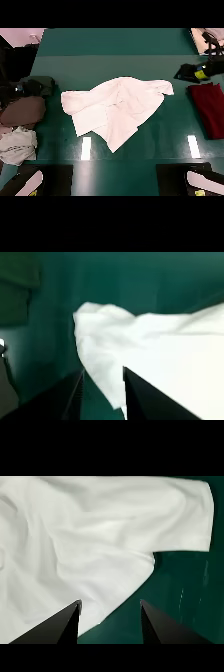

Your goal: Fold the shirts.

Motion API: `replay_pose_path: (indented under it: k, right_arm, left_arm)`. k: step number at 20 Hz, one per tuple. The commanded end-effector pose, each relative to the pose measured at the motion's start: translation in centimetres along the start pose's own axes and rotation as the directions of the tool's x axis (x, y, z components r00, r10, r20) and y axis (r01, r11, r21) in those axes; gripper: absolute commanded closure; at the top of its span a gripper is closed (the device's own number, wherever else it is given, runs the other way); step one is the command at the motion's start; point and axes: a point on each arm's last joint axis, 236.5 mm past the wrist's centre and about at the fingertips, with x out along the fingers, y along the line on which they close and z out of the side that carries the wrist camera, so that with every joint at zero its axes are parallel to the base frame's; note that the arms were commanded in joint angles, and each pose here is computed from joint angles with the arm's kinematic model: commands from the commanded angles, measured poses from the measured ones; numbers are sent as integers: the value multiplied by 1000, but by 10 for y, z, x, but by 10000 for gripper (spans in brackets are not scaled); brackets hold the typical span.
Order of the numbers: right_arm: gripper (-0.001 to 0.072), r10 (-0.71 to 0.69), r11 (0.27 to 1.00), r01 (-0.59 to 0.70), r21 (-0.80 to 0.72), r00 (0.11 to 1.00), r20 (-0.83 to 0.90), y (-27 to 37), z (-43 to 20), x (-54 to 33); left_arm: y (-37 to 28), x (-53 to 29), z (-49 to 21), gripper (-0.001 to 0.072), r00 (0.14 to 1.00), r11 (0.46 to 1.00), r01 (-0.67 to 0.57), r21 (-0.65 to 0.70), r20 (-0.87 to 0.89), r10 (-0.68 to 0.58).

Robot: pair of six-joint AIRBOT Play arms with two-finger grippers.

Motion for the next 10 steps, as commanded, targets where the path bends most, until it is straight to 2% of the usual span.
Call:
replay_pose_path:
  k: [1, 2, 4, 7, 10]
  right_arm:
    - [278, -7, 1000, 7, 3, 1000, -14, -6, -41, -12]
    - [278, -9, 1000, 9, 7, 1000, -2, -7, -49, -12]
    - [279, -12, 1000, 12, 17, 1000, 16, -9, -63, -9]
    - [280, 3, 999, -3, 37, 1000, 10, -8, -86, -4]
    - [280, 59, 996, -59, 63, 998, 0, 4, -98, -2]
  left_arm:
    - [-2, 7, -64, 390, 978, 996, 90, -21, -188, -92]
    - [-7, 15, -79, 389, 970, 991, 125, -46, -202, -132]
    - [-12, 30, -111, 203, 956, 979, 176, -101, -219, -195]
    - [-6, 51, -149, 202, 956, 985, 159, -66, -238, -170]
    - [0, 67, -154, 202, 976, 994, 108, 9, -193, -104]
